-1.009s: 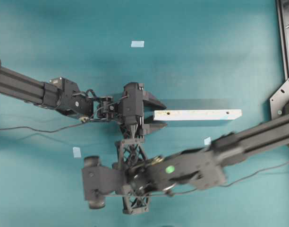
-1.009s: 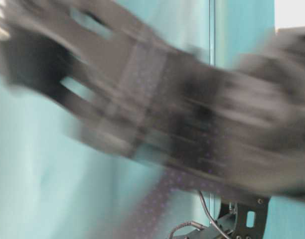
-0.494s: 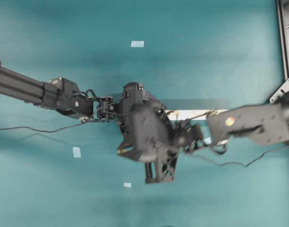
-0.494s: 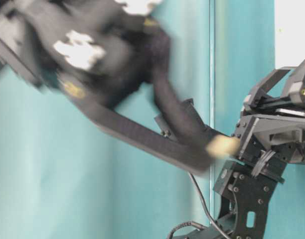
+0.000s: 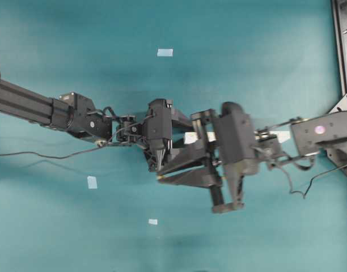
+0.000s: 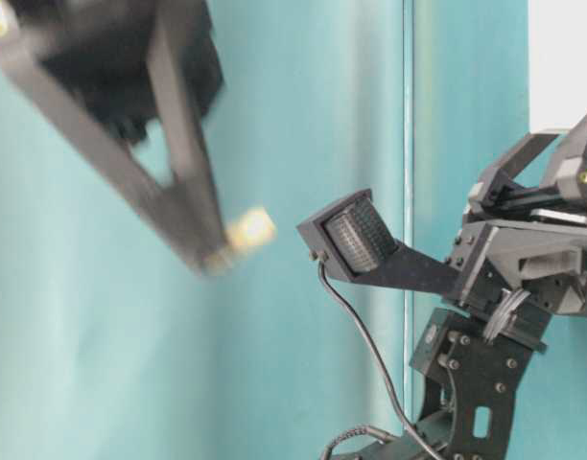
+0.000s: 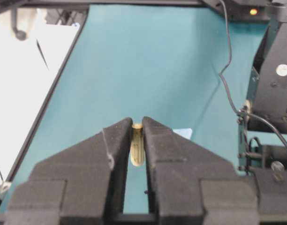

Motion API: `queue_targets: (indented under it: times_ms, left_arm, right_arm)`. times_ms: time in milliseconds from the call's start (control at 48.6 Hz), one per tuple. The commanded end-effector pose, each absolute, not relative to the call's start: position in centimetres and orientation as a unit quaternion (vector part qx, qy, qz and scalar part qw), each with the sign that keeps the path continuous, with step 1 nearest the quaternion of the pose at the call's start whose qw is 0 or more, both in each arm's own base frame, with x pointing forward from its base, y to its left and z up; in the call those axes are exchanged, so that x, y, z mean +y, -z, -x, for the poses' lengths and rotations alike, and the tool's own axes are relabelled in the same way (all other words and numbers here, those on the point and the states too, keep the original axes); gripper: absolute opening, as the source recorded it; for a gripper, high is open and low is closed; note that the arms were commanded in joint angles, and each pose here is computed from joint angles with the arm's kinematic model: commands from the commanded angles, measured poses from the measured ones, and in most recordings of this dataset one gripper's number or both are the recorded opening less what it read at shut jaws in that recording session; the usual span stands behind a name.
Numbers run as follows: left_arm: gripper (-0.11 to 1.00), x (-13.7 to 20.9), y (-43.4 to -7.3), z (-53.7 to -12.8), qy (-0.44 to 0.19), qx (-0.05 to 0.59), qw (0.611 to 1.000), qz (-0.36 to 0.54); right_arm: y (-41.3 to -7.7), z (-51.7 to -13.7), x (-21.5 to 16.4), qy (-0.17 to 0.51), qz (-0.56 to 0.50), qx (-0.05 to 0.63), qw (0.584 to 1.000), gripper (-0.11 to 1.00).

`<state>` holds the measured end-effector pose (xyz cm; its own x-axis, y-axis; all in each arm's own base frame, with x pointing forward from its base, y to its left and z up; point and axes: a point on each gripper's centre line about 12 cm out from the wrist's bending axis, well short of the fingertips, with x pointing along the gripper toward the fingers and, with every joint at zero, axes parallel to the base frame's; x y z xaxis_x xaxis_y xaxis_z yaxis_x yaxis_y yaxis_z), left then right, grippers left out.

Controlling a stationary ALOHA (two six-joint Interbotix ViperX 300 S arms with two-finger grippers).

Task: Move the wooden board into place and insert the rod into its hole.
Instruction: 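Lift the dowel and carry it to the board's right end, then align the dowel with the board's end hole and push it leftward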

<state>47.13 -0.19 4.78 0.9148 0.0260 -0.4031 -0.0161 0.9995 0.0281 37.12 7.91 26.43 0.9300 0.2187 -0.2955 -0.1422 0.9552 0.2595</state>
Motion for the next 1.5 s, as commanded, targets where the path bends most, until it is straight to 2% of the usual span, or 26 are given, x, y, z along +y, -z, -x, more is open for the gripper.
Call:
queue_targets:
  times_ms: [0, 247, 535, 659, 803, 1256, 1482]
  left_arm:
    - [0.66, -0.6, -5.1, -47.0, -0.006, 0.211, 0.977, -0.012]
    - [0.59, -0.7, -5.1, -46.9, -0.005, 0.222, 0.975, -0.011]
    - [0.59, -0.6, -5.4, -46.9, -0.005, 0.226, 0.974, -0.012]
    - [0.58, -0.6, -5.5, -46.9, -0.005, 0.226, 0.974, -0.012]
    - [0.55, -0.7, -5.7, -47.0, -0.004, 0.223, 0.975, -0.013]
    - [0.26, -0.7, -7.1, -47.2, -0.004, 0.208, 0.978, -0.013]
    - [0.23, -0.6, -7.3, -47.3, -0.005, 0.204, 0.979, -0.012]
  right_arm:
    - [-28.0, -36.0, 7.3, -0.093, -0.114, 0.135, 0.98, 0.1]
    - [-26.6, -31.9, 3.5, -0.058, -0.087, 0.116, 0.988, 0.1]
    - [-22.9, -27.6, -1.1, -0.008, -0.055, 0.028, 0.998, 0.1]
    - [-21.3, -26.7, -2.0, 0.004, -0.042, 0.018, 0.999, 0.1]
    - [-19.6, -26.2, -2.2, 0.008, -0.041, 0.033, 0.999, 0.1]
    - [-17.4, -26.5, -2.2, 0.008, -0.049, 0.06, 0.997, 0.1]
    - [-16.3, -26.7, -2.2, 0.007, -0.053, 0.071, 0.996, 0.1]
